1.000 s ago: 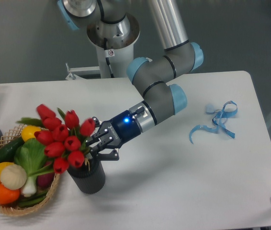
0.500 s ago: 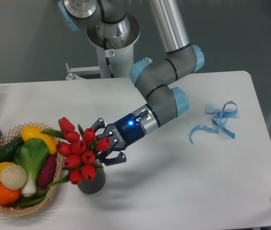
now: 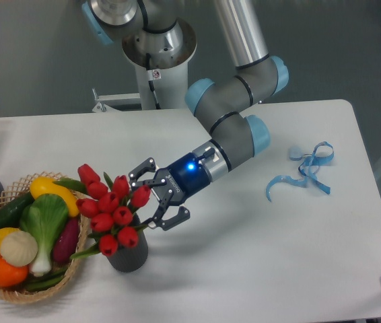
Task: Insert the flowers into the vase
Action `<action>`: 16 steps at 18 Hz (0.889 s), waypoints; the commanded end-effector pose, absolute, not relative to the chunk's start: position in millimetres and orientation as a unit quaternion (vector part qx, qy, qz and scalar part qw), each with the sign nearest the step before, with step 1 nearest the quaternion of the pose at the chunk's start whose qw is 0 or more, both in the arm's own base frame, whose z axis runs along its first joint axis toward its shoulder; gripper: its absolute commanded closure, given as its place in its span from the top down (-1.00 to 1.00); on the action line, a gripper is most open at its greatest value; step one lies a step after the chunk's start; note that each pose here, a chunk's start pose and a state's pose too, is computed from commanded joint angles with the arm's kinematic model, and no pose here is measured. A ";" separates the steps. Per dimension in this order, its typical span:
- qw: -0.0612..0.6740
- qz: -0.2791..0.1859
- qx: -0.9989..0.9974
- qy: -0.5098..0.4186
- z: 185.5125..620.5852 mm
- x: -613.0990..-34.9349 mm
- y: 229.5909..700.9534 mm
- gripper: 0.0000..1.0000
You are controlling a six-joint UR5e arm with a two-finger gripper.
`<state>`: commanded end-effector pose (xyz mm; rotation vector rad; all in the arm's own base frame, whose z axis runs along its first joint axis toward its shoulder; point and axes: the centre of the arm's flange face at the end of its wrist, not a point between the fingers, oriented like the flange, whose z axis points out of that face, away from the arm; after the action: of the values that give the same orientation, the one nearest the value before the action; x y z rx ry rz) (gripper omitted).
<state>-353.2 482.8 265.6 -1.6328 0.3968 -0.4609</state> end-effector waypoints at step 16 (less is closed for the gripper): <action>0.500 -0.088 -0.856 0.094 368.3 -391.4 415.5 1.00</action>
<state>-391.4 415.5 368.3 -2.0715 0.2281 -0.2127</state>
